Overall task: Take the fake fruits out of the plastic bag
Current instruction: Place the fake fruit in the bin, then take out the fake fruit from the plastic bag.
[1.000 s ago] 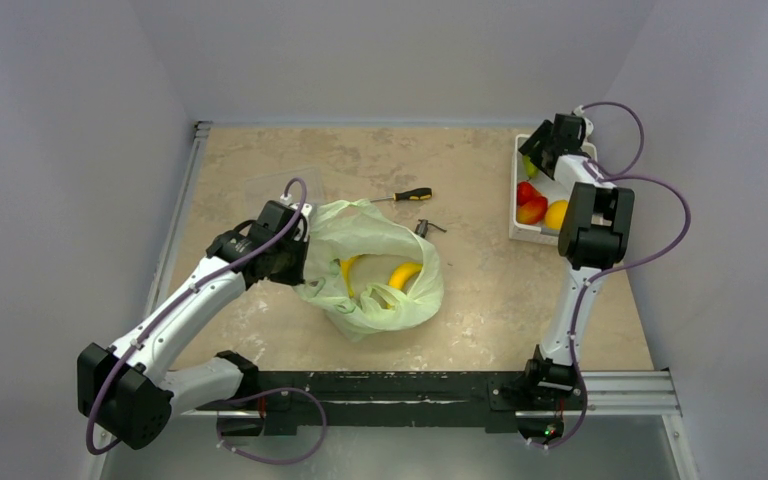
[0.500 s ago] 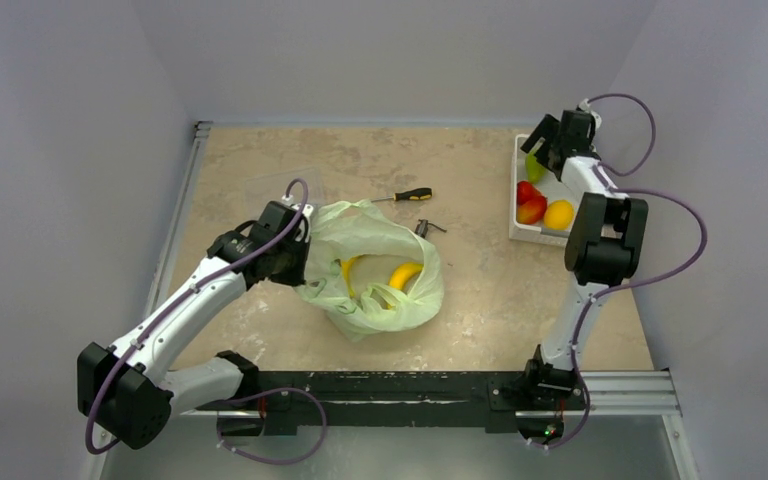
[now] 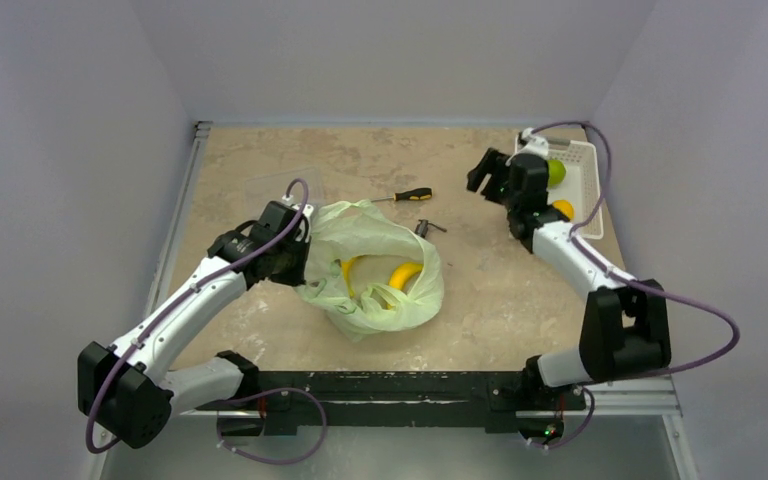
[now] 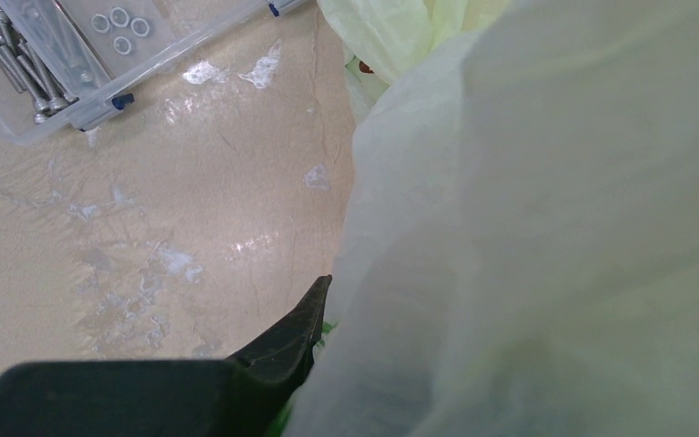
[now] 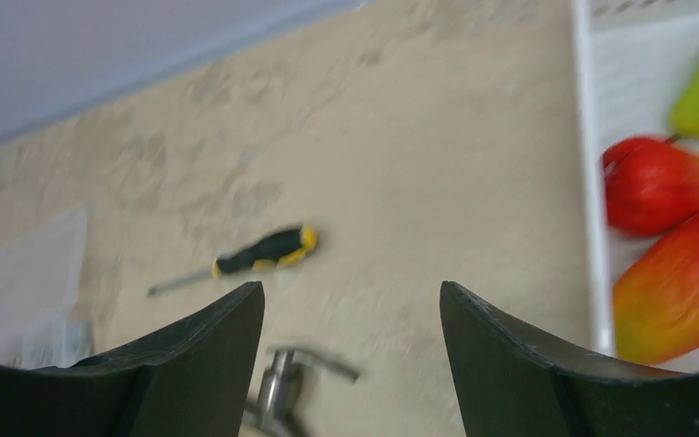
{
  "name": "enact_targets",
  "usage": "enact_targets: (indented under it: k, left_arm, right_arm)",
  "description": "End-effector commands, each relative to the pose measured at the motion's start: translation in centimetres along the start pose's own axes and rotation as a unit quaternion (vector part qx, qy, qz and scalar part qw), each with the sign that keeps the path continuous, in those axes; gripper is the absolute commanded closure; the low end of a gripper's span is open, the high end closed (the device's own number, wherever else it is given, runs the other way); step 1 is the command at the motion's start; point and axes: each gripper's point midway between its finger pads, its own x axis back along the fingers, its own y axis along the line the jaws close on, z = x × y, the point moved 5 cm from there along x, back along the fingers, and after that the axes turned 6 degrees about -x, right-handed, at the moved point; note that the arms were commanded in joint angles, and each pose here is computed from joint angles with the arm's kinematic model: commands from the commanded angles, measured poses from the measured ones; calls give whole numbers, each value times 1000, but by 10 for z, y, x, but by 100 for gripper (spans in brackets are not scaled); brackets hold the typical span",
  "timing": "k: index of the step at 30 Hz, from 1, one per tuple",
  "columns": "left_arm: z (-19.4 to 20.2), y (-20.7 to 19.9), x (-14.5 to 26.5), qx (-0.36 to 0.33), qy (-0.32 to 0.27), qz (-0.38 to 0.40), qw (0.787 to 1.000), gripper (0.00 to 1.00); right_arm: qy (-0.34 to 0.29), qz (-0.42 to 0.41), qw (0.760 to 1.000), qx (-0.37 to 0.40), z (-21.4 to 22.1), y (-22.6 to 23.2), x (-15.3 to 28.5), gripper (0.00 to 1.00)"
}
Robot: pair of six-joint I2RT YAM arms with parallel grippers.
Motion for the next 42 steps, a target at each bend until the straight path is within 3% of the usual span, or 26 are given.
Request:
enact_targets:
  k: [1, 7, 11, 18, 25, 29, 33, 42]
  left_arm:
    - [-3, -2, 2, -9, -3, 2, 1000, 100]
    - [-5, -4, 3, -11, -6, 7, 1000, 100]
    - [-6, -3, 3, -12, -7, 7, 1000, 100]
    - [-5, -2, 2, -12, -3, 0, 1000, 100]
    - [-3, 0, 1, -12, 0, -6, 1000, 100]
    - [-3, 0, 2, -11, 0, -8, 1000, 100]
    - [-4, -1, 2, -12, 0, -4, 1000, 100]
    - [-4, -2, 1, -14, 2, 1, 1000, 100]
  right_arm:
    - [-24, -96, 995, 24, 18, 30, 48, 33]
    - [51, -184, 980, 49, 75, 39, 105, 45]
    - [84, -284, 951, 82, 129, 64, 154, 53]
    - [178, -363, 901, 158, 206, 120, 195, 68]
    - [221, -285, 907, 216, 234, 148, 157, 71]
    - [244, -265, 895, 263, 250, 140, 157, 72]
    - [268, -262, 888, 265, 268, 116, 174, 72]
    - [271, -206, 911, 234, 304, 57, 168, 82]
